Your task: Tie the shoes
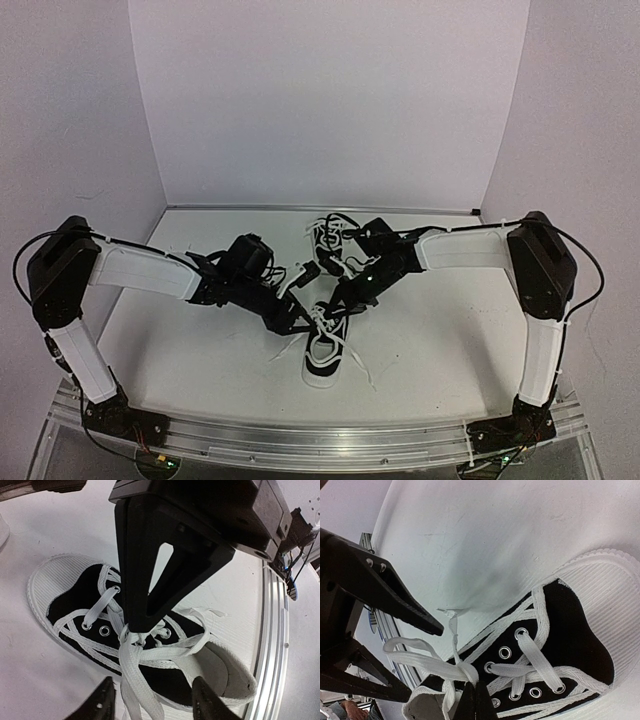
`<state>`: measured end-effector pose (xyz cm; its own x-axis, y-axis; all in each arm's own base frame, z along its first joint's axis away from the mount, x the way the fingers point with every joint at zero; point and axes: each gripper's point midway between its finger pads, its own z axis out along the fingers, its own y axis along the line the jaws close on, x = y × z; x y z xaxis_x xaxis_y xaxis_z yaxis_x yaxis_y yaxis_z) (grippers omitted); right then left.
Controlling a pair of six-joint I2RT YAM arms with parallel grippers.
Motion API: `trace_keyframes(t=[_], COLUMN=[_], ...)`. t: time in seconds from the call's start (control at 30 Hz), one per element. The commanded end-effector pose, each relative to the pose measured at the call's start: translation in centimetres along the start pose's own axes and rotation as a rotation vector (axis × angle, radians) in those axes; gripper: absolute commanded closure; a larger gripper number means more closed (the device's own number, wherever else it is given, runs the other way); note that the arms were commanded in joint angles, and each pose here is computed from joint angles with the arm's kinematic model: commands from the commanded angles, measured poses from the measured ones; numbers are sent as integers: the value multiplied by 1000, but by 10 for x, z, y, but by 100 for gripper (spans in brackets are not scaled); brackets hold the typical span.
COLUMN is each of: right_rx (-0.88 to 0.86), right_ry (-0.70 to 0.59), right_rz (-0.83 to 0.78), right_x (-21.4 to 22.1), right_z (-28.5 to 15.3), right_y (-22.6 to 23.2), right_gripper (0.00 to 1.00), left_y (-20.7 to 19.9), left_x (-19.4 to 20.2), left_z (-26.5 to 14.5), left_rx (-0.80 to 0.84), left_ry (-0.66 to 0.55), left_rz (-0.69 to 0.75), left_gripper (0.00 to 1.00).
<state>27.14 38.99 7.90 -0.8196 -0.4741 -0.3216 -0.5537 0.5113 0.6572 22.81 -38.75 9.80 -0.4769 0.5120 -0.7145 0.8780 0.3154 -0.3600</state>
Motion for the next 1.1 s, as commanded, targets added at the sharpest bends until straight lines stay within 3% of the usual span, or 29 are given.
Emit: trace_keyframes(t=[0.0,0.17,0.2,0.43,1.07], right_rx=[-19,-1,3,38,-1], right_ry=[-7,-3,-3,-1,-79], right_rz=[-30,-20,-18,8,-23], right_x=[-6,-1,0,10,-1], right_z=[-4,-5,-6,-11,-38], right_y=[13,10,9,0,18], right_gripper=[100,100,100,100,100], left_y=[0,2,1,1,29], left_x=[-25,-36,-36,-34,-15], left_z=[-6,-18,-21,-36,-24], left_rx=[-14,-60,-63,-101,-192], left_ry=[-56,-114,-121,-174,-117], left_rz=[45,64,66,48,-13], left_gripper=[63,98,100,100,100])
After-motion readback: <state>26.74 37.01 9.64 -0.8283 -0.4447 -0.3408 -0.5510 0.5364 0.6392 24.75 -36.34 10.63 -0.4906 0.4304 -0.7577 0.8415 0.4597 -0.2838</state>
